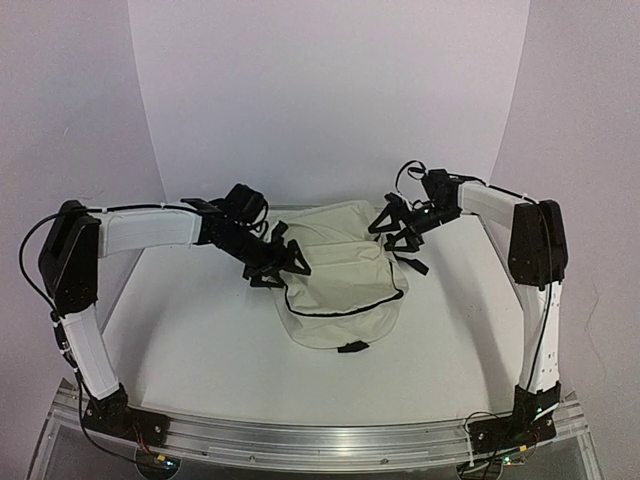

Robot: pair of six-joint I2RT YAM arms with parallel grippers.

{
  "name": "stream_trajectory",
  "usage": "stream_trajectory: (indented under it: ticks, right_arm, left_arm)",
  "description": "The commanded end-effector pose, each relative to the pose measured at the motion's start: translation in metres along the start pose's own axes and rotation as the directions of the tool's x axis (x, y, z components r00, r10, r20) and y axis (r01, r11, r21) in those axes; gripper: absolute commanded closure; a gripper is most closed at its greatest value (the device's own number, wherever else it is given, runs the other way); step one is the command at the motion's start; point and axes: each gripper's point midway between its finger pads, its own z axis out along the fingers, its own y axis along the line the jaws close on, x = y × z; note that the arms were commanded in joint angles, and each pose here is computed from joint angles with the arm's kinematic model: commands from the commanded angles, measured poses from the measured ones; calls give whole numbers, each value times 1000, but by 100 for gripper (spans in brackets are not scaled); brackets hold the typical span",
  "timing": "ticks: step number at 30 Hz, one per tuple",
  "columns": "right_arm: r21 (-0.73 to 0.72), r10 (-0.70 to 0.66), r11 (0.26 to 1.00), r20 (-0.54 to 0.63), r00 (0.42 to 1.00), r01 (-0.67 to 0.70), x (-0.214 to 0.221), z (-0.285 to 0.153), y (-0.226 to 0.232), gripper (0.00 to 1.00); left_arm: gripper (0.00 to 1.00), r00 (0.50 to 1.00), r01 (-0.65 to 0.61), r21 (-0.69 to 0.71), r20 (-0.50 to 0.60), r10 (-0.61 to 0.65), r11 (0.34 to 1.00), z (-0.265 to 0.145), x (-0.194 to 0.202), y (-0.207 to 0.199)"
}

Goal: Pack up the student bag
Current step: Adjust the student bag at the center of the board, then reset both arms

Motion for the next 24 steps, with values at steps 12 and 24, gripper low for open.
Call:
stream_trajectory:
  ticks: [12, 24]
  right_arm:
    - [155, 11, 988, -110, 994, 6, 96, -26, -14, 2]
    - [-65, -200, 980, -279, 939, 190, 159, 34, 84, 2]
  left_arm:
    - [12, 934, 230, -159, 314, -172, 960, -86, -30, 56]
    - [5, 908, 263, -84, 359, -217, 961, -122, -21, 50]
